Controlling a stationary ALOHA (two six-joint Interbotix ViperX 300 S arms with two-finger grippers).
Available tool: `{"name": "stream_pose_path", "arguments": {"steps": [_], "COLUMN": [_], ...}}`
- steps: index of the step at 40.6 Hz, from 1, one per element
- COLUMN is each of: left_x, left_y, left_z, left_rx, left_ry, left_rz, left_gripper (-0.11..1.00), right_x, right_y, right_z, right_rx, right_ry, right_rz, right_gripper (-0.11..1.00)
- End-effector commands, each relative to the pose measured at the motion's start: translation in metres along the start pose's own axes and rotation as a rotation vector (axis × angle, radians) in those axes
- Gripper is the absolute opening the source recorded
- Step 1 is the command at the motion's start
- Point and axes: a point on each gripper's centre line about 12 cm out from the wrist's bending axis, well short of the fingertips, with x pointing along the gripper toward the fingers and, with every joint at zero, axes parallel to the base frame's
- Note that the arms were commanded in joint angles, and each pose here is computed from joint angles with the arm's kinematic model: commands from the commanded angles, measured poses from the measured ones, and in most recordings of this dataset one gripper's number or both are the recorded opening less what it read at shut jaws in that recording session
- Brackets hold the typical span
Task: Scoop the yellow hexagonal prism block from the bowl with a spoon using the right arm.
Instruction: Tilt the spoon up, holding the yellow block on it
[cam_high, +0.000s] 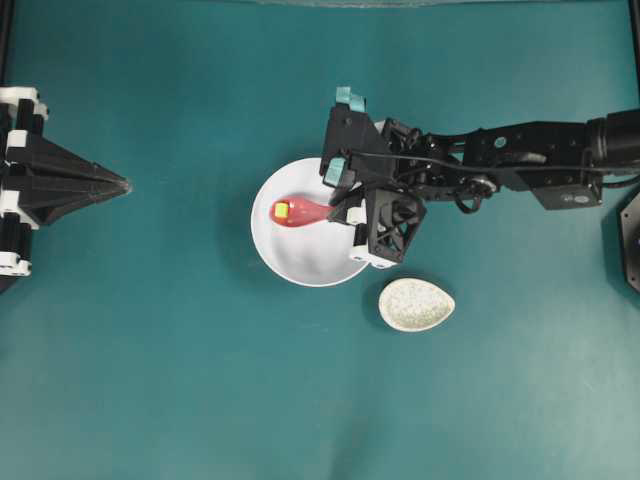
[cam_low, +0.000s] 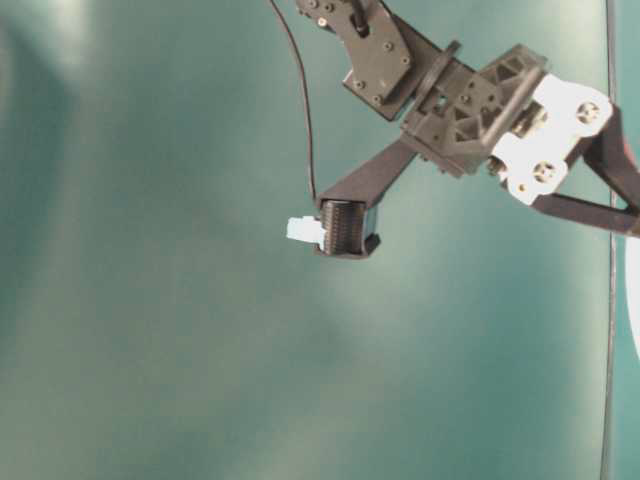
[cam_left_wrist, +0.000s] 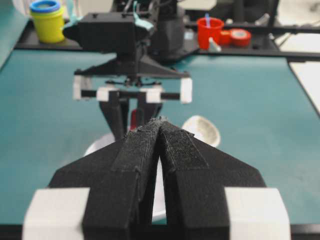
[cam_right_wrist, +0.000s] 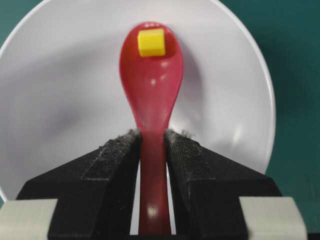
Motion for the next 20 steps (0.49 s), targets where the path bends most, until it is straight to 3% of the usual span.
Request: {"name": "stream_pose_path", "arguments": {"steps": [1,20], "left_x": [0.0027,0.0027], "left_y": [-0.0004,-0.0005], "left_z": [0.0064,0.0062], "left_rx": [0.000,0.001], "left_ry": [-0.015,-0.014], "left_rz": [-0.002,-0.002], "left_gripper": [0.00,0.00], "right_x": [-0.0030,-0.0037], "right_y": [0.0020,0.0035], "right_z": [0.0077,0.0088], "right_rx": [-0.001,-0.005], "right_ry": [-0.035,-0.036], "right_rz": [0.003,0.006], "right_gripper": [0.24,0.24]}}
